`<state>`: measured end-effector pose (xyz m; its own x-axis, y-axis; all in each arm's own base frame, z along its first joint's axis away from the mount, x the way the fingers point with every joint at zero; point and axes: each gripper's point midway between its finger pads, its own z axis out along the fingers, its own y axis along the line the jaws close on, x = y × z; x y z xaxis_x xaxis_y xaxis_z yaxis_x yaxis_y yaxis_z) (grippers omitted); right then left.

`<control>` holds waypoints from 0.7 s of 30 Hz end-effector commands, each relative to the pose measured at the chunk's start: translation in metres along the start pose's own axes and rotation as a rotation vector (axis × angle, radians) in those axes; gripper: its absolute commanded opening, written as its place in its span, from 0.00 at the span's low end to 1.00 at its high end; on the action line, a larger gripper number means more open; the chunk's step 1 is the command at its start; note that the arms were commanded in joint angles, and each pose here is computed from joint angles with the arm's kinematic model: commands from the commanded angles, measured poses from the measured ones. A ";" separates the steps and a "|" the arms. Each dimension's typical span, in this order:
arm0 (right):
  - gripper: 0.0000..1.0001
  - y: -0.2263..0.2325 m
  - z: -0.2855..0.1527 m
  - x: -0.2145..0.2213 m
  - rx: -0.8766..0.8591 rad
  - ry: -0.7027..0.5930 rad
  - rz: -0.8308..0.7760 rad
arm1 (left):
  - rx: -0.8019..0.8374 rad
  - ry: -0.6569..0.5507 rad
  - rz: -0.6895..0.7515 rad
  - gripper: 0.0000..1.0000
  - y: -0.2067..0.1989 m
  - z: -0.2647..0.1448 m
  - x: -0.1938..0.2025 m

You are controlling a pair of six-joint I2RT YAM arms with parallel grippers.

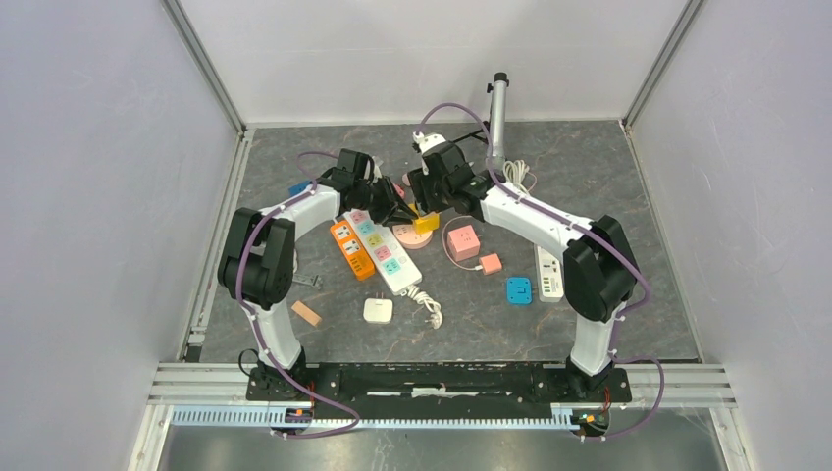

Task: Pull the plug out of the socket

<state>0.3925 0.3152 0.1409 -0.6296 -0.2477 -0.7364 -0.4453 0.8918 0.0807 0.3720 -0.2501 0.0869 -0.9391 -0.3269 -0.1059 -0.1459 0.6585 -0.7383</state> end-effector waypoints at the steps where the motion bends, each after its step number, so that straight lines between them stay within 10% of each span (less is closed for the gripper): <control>1: 0.00 0.029 -0.027 -0.051 -0.045 -0.166 -0.026 | -0.383 0.026 -0.060 0.29 0.105 0.015 0.022; 21: 0.00 0.026 -0.030 -0.064 0.001 -0.177 -0.073 | -0.442 0.037 -0.043 0.29 0.112 0.013 0.025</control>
<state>0.3908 0.3211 0.1415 -0.5921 -0.3243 -0.7377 -0.4537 0.8907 -0.0273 0.3708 -0.2503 0.0864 -0.9395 -0.3277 -0.0993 -0.1621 0.6812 -0.7139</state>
